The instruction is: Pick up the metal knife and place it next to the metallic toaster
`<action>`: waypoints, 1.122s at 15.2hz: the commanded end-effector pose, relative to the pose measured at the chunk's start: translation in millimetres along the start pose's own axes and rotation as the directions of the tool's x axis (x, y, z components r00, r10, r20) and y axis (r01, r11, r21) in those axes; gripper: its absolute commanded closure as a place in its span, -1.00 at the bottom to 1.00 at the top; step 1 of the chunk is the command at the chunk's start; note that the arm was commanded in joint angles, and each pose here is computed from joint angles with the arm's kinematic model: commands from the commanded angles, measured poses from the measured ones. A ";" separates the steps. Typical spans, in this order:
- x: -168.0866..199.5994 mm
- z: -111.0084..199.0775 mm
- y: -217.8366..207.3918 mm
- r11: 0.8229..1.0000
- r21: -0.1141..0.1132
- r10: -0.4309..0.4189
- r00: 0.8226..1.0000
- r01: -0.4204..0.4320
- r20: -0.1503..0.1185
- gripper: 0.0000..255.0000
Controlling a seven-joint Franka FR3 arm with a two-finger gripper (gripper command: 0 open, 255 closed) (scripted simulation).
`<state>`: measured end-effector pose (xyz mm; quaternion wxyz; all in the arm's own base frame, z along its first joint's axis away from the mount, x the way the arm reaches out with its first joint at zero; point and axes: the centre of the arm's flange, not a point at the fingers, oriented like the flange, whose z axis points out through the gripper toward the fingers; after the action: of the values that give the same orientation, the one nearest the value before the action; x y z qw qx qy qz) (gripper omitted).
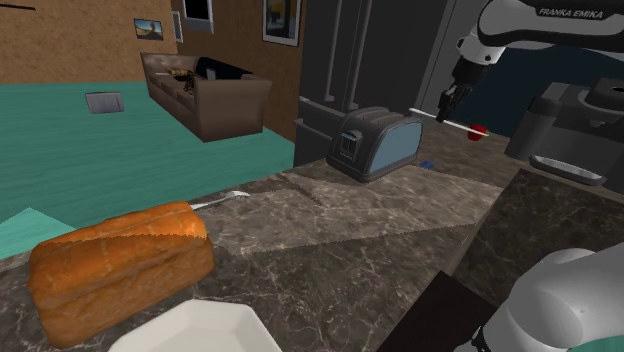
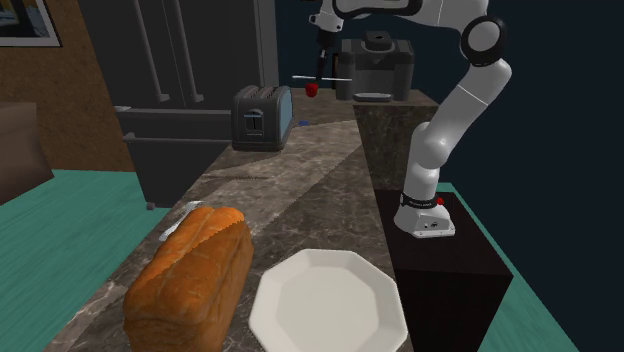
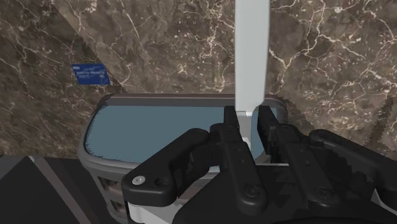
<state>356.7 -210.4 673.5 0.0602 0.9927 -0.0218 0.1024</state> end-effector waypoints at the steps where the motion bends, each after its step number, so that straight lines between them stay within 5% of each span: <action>1: -2.8 9.0 3.1 1.000 0.000 -0.001 1.000 0.001 0.000 1.00; 17: -20.2 91.1 -6.7 1.000 0.000 -0.001 1.000 0.001 0.000 1.00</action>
<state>355.1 -213.9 584.9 0.0603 0.9927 -0.0212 0.1022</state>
